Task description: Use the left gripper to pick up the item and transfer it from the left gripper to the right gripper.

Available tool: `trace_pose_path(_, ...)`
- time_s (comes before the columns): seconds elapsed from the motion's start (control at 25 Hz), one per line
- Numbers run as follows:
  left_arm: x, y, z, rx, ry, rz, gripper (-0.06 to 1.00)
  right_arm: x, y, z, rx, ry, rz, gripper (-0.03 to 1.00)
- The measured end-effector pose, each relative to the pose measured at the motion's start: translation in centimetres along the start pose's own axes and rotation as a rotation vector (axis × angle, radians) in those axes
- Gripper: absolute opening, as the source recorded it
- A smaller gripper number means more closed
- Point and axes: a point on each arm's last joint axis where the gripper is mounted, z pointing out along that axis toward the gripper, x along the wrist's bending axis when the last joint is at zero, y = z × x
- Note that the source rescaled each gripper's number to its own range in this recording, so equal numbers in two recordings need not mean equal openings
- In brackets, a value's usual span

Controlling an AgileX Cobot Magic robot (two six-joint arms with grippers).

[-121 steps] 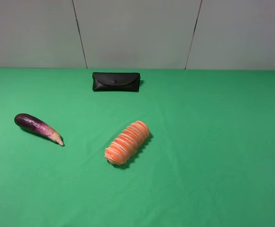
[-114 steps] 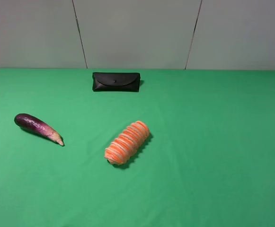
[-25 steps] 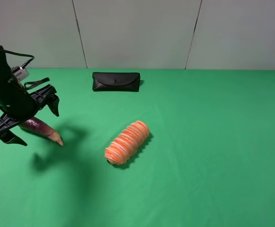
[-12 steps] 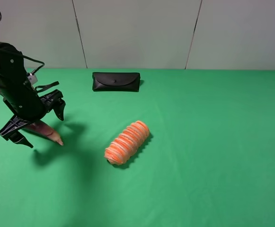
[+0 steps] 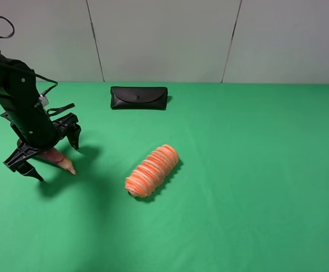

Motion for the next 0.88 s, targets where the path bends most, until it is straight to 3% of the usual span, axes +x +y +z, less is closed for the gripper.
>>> trace_pose_path(0.4,0.0,0.0,-0.03,0.002,0.004,-0.009,0.95,0.0,0.0,0.0,0.0,0.0,0.0,1.0)
trace_pose_path(0.88,0.07,-0.02,-0.03,0.004,0.012,-0.009,0.32,0.0,0.0,0.0,0.0,0.0,0.0,1.0)
